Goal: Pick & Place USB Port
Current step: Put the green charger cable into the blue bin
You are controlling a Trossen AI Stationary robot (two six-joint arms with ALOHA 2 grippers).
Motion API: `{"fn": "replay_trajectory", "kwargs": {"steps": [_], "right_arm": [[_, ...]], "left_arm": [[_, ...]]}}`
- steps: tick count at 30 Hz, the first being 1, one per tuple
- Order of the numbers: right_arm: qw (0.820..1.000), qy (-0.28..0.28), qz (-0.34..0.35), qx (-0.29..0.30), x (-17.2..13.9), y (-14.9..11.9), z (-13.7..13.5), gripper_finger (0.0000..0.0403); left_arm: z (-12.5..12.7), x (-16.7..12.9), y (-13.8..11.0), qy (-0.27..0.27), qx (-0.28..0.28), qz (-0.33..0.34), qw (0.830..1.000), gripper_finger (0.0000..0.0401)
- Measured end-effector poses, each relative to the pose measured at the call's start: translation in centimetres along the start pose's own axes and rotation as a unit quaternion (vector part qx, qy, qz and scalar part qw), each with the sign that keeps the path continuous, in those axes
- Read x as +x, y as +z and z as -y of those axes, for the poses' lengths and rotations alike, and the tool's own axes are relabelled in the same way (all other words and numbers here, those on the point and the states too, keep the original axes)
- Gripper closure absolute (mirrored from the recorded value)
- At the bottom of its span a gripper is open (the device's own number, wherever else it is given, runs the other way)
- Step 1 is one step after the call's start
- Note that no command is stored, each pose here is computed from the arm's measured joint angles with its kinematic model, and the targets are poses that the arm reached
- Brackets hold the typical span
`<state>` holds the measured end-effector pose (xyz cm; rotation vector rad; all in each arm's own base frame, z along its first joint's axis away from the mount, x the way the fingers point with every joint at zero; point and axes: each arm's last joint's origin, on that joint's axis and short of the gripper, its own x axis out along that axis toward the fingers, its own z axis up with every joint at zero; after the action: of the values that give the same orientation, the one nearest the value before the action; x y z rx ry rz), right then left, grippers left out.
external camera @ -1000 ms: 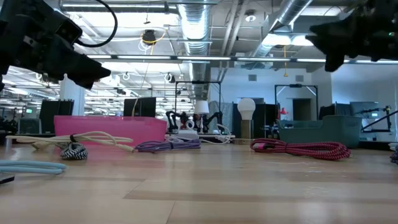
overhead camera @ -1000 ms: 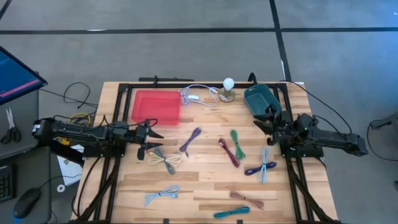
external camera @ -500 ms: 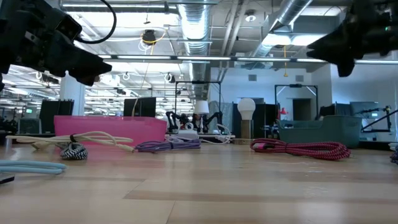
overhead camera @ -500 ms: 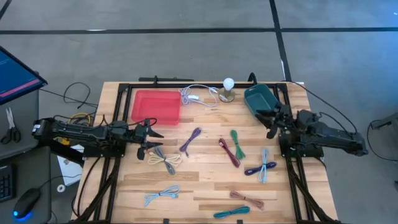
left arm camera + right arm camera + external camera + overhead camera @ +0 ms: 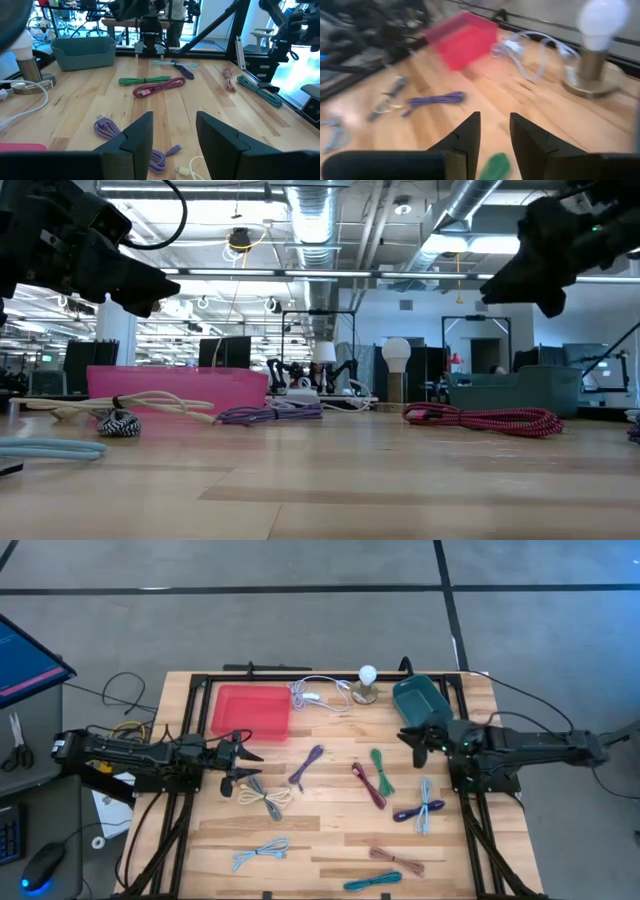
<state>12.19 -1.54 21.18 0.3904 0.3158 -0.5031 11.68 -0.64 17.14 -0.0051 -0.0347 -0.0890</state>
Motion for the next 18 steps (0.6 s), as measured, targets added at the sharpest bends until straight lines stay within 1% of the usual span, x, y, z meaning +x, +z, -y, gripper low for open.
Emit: {"fn": "replay_trajectory", "kwargs": {"steps": [5,10,15,18], "right_arm": [[0.996,-0.068,-0.047,0.02,0.6,0.8,-0.5,0.0318],[0.981,-0.145,-0.121,0.042,1.3,1.1,-0.6,0.0323],[0.966,-0.188,-0.171,0.057,2.3,1.3,-1.2,0.0324],[0.956,-0.208,-0.192,0.079,3.0,1.4,-1.5,0.0324]], "left_arm": [[0.0,0.0,0.0,0.0,0.0,0.0,1.0,0.0252],[0.0,0.0,0.0,0.0,0.0,0.0,1.0,0.0252],[0.0,0.0,0.0,0.0,0.0,0.0,1.0,0.0252],[0.0,0.0,0.0,0.0,0.0,0.0,1.0,0.0252]]}}
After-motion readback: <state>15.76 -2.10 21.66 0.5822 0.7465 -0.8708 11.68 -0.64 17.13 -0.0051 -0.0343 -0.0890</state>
